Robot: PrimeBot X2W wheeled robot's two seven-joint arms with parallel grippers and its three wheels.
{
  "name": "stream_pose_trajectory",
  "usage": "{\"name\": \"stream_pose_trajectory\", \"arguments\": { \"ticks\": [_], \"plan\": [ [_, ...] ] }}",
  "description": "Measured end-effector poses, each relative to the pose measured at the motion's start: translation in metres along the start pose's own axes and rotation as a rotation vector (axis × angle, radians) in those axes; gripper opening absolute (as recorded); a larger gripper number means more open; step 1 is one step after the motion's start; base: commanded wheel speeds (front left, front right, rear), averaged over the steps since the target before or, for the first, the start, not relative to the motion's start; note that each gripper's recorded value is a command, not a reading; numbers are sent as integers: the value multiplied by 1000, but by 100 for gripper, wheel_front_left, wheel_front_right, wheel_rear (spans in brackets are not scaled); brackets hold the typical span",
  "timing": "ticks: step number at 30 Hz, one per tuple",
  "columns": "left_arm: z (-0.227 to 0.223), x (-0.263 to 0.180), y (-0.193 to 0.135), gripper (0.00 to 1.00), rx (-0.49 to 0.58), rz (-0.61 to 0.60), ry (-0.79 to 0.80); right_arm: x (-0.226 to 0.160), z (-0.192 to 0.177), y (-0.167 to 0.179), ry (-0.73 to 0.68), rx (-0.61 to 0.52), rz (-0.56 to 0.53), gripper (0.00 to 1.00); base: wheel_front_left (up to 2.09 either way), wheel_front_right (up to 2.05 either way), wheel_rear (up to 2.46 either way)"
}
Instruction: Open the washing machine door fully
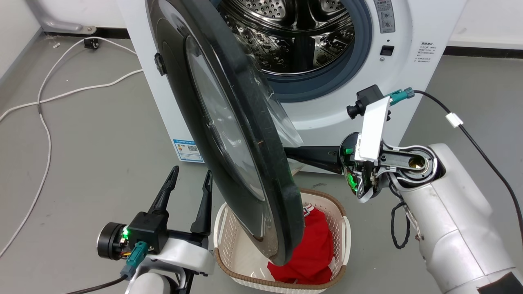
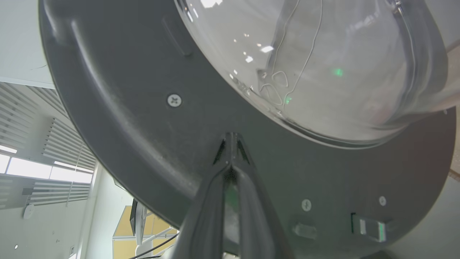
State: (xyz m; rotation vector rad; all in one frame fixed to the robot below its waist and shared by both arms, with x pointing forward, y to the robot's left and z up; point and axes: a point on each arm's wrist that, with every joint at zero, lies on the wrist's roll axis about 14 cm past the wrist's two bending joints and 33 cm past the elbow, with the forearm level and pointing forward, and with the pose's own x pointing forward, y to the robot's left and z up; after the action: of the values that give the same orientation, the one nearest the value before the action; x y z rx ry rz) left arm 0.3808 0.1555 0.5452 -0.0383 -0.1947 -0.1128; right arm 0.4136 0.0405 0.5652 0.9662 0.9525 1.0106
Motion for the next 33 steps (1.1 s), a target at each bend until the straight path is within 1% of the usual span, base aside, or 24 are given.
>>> {"name": "stream_pose_trajectory", "arguments": {
  "ticks": [13,17,20,24,29,31,33],
  "plan": [
    [-1,3,-3,100,-2,-10,1,6,-21,4,12,14,38,0,0,0,0],
    [-2,5,-5,100,-3,-15,1,7,-21,6,-26,23,57,0,0,0,0],
    [-2,6,-6,100,-4,-18,0,1,-7,9,-138,15,65,0,0,0,0],
    [-2,5,-8,100,-5,-24,1,-24,28,4,-410,34,61,0,0,0,0],
    [-1,3,-12,100,-8,-32,-2,-81,63,-20,-776,70,7,0,0,0,0],
    [-2,2,-13,100,-9,-35,1,-109,72,-30,-907,83,-14,0,0,0,0],
    [-2,2,-13,100,-6,-37,1,-135,74,-43,-1016,76,-61,0,0,0,0]
  ]
}}
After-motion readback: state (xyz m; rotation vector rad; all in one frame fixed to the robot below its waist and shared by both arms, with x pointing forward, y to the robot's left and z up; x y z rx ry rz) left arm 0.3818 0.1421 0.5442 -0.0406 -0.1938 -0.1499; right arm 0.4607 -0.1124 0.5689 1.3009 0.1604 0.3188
